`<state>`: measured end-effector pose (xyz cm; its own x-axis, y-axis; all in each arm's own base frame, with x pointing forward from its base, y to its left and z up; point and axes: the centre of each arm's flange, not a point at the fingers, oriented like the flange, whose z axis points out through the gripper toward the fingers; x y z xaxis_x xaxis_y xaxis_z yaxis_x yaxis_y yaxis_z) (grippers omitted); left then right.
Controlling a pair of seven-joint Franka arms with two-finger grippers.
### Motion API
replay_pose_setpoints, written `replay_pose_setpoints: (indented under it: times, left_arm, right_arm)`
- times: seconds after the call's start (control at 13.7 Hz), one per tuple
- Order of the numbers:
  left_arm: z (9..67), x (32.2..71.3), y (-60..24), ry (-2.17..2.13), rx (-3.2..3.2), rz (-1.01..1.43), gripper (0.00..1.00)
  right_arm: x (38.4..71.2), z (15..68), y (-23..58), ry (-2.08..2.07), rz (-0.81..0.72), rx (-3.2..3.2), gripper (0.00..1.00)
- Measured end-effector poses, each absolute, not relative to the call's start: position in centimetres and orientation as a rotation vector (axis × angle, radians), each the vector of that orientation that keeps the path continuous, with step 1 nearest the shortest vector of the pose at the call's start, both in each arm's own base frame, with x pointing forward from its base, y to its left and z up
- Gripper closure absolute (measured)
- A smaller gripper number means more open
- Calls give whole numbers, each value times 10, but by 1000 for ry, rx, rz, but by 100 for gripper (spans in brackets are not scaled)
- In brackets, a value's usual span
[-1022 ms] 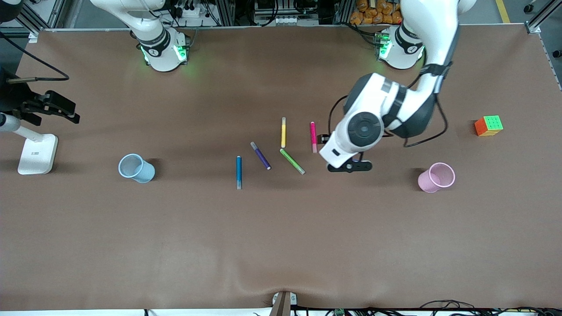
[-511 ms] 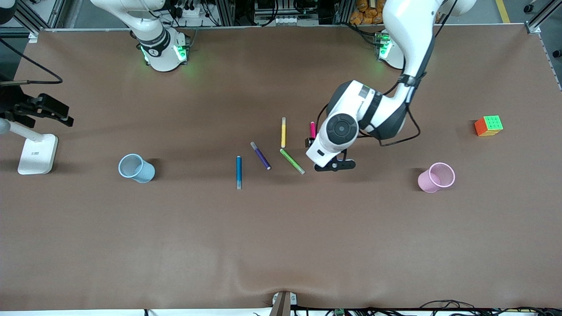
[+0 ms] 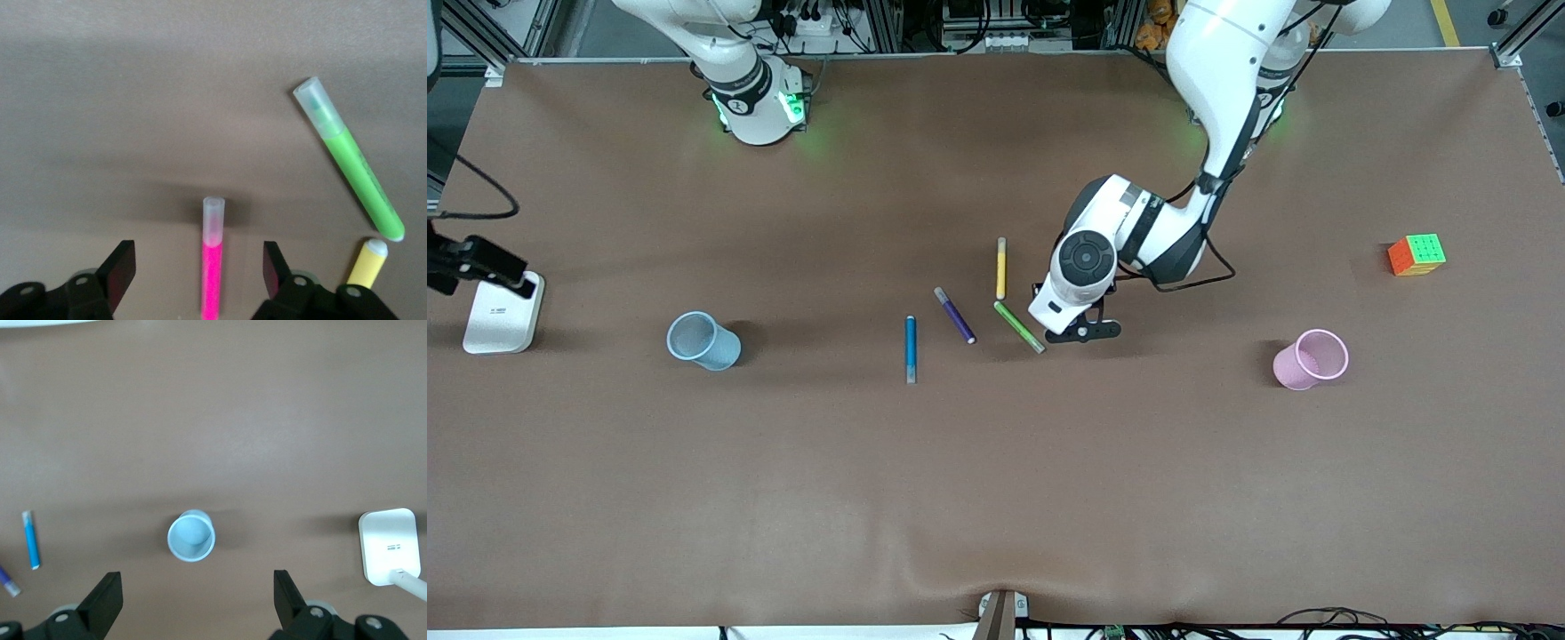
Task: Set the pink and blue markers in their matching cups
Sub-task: 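Move the left gripper over the pink marker among the markers, then lower the left gripper and grasp the pink marker upright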
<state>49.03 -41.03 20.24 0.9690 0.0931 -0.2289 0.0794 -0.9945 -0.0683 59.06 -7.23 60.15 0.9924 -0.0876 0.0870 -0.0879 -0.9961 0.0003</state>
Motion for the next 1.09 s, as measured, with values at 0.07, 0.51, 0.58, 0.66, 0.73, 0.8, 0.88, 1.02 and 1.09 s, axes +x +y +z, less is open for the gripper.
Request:
replay_pose_setpoints:
  times: [0.07,0.51,0.58,0.66,0.73,0.8,0.88,1.02,1.09]
  left_arm:
    - [197,490,-411,-135,-3061,353,18]
    - [185,489,-412,-134,-3058,351,36]
    - [182,487,-413,-130,-3055,354,41]
    - [179,486,-414,-126,-3056,351,41]
    - [177,485,-416,-122,-3057,347,43]
    - [175,484,-417,-121,-3058,344,43]
    - [175,484,-417,-120,-3060,340,48]
    - [174,484,-418,-120,-3062,337,57]
    - [173,484,-418,-120,-3062,337,70]
  right_arm:
    - [592,599,-77,-150,141,3130,0]
    - [591,599,-86,-174,143,3128,0]
    - [591,599,-86,-174,143,3128,0]
    - [591,599,-85,-171,140,3129,0]
    - [591,598,-84,-168,134,3130,0]
    - [591,598,-82,-163,125,3131,0]
    - [591,597,-80,-156,120,3133,0]
    - [590,596,-73,-139,102,3137,0]
    - [590,596,-67,-123,89,3140,0]
